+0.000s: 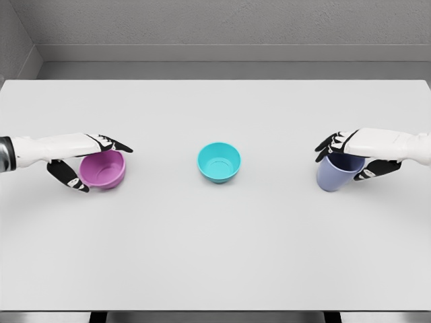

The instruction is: Stacking bowl and cup with both arms

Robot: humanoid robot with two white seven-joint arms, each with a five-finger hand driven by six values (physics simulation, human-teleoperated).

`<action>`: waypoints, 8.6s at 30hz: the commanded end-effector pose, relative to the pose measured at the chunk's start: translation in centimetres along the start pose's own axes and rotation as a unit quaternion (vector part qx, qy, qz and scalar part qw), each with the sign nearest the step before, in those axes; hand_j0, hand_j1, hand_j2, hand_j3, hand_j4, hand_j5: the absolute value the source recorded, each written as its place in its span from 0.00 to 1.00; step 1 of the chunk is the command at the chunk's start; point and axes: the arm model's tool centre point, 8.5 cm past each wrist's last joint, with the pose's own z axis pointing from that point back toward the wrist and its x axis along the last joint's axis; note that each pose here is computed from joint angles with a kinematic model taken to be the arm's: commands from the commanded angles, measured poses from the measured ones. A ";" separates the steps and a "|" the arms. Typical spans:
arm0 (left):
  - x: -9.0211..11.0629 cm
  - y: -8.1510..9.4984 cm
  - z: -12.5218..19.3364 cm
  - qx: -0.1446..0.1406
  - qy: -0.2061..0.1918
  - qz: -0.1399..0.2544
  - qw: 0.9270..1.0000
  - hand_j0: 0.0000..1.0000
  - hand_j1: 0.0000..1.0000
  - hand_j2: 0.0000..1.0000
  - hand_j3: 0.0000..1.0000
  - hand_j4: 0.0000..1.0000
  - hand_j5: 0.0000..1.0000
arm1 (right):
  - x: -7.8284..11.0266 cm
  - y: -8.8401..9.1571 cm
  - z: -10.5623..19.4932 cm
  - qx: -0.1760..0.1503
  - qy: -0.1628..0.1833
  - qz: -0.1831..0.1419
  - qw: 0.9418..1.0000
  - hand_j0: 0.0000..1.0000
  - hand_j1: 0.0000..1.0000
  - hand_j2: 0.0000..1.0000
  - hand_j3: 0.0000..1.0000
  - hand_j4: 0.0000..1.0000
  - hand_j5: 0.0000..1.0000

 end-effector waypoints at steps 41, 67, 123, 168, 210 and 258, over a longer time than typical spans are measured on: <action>-0.2 -0.2 -1.2 -0.003 -0.002 0.003 1.000 1.00 1.00 1.00 1.00 1.00 1.00 | 0.7 -2.7 0.2 -0.041 -0.008 0.020 0.999 0.64 0.64 0.64 0.64 0.64 0.64; -0.2 -0.2 -1.3 -0.008 -0.003 0.002 1.000 0.70 0.70 0.70 0.70 0.70 0.70 | 3.0 -4.9 0.1 -0.056 -0.037 0.052 0.996 0.63 0.63 0.63 0.63 0.63 0.63; 5.7 6.2 -7.9 0.022 -0.094 -0.058 0.994 0.70 0.70 0.70 0.70 0.70 0.70 | 4.4 -6.6 -0.5 -0.073 -0.059 0.067 0.993 0.62 0.62 0.62 0.62 0.62 0.62; 13.1 8.2 -15.4 -0.006 -0.189 -0.103 0.977 0.70 0.70 0.70 0.70 0.70 0.70 | 4.7 -6.8 -0.9 -0.085 -0.068 0.062 0.992 0.62 0.62 0.62 0.62 0.62 0.62; 14.1 7.7 -17.7 -0.024 -0.196 -0.108 0.974 0.71 0.71 0.71 0.71 0.71 0.71 | 6.3 -8.4 -3.2 -0.098 -0.104 0.070 0.987 0.62 0.62 0.62 0.62 0.62 0.62; 1.9 6.1 5.2 0.208 -0.039 0.036 0.977 1.00 1.00 1.00 1.00 1.00 1.00 | 8.1 -9.3 -5.7 -0.097 -0.139 0.077 0.983 0.63 0.63 0.63 0.63 0.63 0.63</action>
